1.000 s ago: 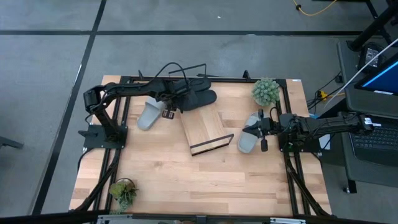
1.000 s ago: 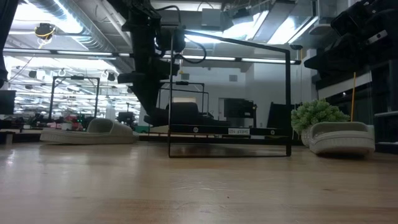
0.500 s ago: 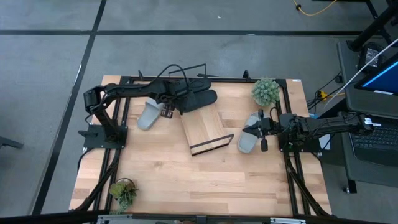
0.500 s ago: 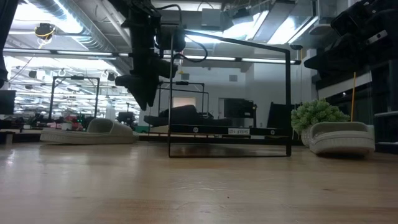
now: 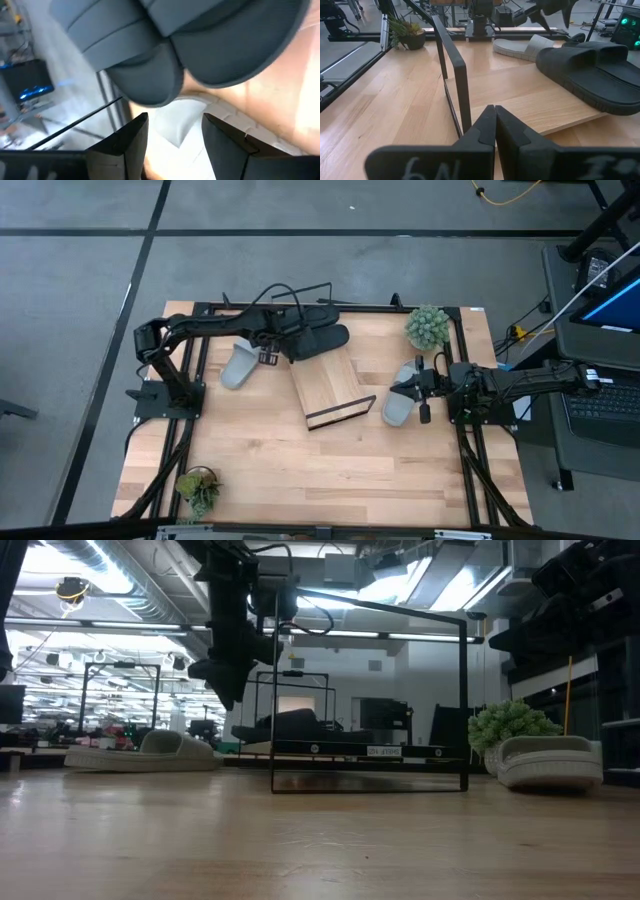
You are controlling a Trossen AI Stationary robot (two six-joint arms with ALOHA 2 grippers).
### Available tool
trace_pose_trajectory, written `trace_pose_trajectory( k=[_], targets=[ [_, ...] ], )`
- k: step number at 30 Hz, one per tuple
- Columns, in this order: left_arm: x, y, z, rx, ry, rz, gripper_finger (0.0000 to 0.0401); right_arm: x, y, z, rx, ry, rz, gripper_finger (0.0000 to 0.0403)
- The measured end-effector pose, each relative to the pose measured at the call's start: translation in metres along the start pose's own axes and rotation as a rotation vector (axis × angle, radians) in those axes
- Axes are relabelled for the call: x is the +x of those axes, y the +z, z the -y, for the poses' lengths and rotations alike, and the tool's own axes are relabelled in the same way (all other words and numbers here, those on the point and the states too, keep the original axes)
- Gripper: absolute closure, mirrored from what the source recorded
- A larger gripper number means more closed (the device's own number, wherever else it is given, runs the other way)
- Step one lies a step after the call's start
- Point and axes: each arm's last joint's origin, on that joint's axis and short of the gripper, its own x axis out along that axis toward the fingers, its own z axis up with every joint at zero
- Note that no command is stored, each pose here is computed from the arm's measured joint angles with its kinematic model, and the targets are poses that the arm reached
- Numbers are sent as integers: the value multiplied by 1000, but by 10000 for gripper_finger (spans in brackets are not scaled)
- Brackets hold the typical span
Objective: Pick and place slides into the shelf
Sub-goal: Put the right gray slide on the shelf
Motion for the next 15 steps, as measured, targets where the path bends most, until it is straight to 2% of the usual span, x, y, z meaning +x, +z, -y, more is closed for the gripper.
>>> trace_pose_trajectory(
  k=[8,15],
  targets=[
    [-29,14,-12,-138,63,81,225,0,3,0,-6,1,27,395],
    [-48,24,-3,-119,30,156,225,0,2,0,-6,0,23,395]
  ],
)
